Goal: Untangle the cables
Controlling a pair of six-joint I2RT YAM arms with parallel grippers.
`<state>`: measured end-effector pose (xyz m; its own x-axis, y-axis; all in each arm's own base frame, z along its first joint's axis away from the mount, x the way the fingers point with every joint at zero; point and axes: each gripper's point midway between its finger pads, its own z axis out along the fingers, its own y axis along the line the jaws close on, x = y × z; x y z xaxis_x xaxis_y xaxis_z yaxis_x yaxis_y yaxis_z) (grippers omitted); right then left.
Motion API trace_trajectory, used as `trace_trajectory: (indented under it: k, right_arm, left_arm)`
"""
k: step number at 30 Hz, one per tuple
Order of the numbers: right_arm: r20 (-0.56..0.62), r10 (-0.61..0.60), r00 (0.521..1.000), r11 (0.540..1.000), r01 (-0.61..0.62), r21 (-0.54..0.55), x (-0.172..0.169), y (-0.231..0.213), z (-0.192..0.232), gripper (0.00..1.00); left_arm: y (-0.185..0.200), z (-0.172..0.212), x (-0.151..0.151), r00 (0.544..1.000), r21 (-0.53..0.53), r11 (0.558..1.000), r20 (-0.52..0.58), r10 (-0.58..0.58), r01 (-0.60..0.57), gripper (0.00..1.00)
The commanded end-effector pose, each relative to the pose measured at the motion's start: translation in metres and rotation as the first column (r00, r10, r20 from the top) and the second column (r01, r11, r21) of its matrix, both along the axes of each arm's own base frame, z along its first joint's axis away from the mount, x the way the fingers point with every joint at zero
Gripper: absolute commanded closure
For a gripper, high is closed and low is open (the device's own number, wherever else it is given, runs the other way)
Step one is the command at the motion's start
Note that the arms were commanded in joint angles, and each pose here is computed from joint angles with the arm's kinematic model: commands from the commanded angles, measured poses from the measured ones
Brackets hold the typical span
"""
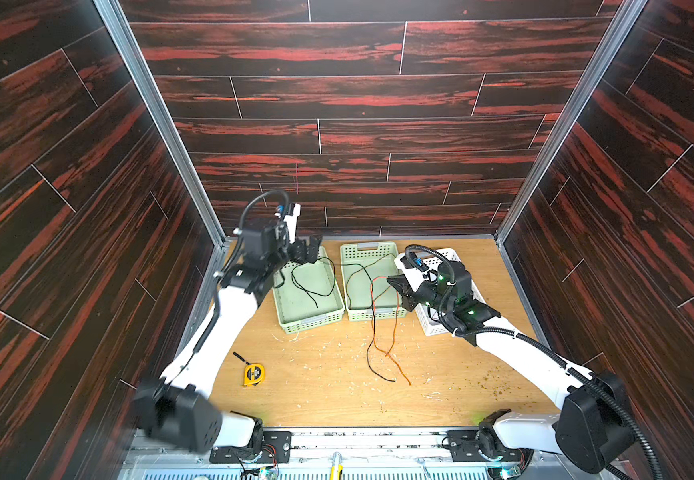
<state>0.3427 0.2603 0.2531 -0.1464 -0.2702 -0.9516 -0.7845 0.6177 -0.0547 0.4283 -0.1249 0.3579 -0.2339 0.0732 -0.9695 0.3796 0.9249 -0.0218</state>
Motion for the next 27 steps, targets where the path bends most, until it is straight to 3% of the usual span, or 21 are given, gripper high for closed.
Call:
trace_trajectory:
  k: [1, 4, 6, 8, 10, 13, 16, 21, 27]
  right_arm:
    - [0.067, 0.034, 0.997, 0.999, -0.034, -0.004, -0.006, -0.003, 0.024, 1.0]
    - [0.08, 0.054, 0.995, 0.999, -0.053, -0.011, -0.008, -0.003, 0.03, 1.0]
    - [0.085, 0.106, 0.991, 0.994, -0.104, -0.024, -0.014, 0.001, 0.03, 1.0]
    - [0.088, 0.112, 0.99, 0.993, -0.11, -0.03, -0.014, 0.001, 0.032, 1.0]
    - [0.079, 0.083, 0.993, 0.996, -0.081, -0.028, -0.008, -0.003, 0.033, 1.0]
    - [0.055, 0.017, 0.998, 1.0, -0.018, 0.012, 0.003, -0.019, 0.037, 1.0]
    - [0.056, 0.004, 0.998, 1.0, -0.005, 0.02, 0.004, -0.03, 0.038, 1.0]
    - [0.086, 0.137, 0.987, 0.991, -0.137, -0.007, -0.015, -0.019, 0.038, 1.0]
    - [0.114, 0.216, 0.97, 0.976, -0.217, -0.001, -0.027, -0.012, 0.047, 1.0]
  left_arm:
    - [0.015, 0.023, -0.013, 0.984, 0.082, 0.995, 0.173, 0.042, -0.057, 0.01]
    - [0.002, 0.016, -0.029, 0.974, 0.17, 0.984, 0.211, -0.083, 0.047, 0.01]
    - [-0.022, 0.003, -0.045, 0.941, 0.267, 0.94, 0.204, -0.269, 0.211, 0.03]
    - [-0.035, -0.009, -0.052, 0.918, 0.319, 0.901, 0.167, -0.359, 0.294, 0.05]
    - [-0.036, -0.009, -0.053, 0.92, 0.285, 0.909, 0.159, -0.358, 0.304, 0.02]
    - [-0.021, -0.012, -0.04, 0.956, 0.254, 0.948, 0.168, -0.24, 0.193, 0.01]
    - [-0.016, -0.024, -0.037, 0.966, 0.291, 0.935, 0.095, -0.24, 0.204, 0.01]
    - [-0.057, -0.034, -0.06, 0.864, 0.318, 0.832, 0.073, -0.498, 0.453, 0.12]
    - [-0.117, -0.056, -0.088, 0.698, 0.452, 0.624, 0.004, -0.716, 0.638, 0.27]
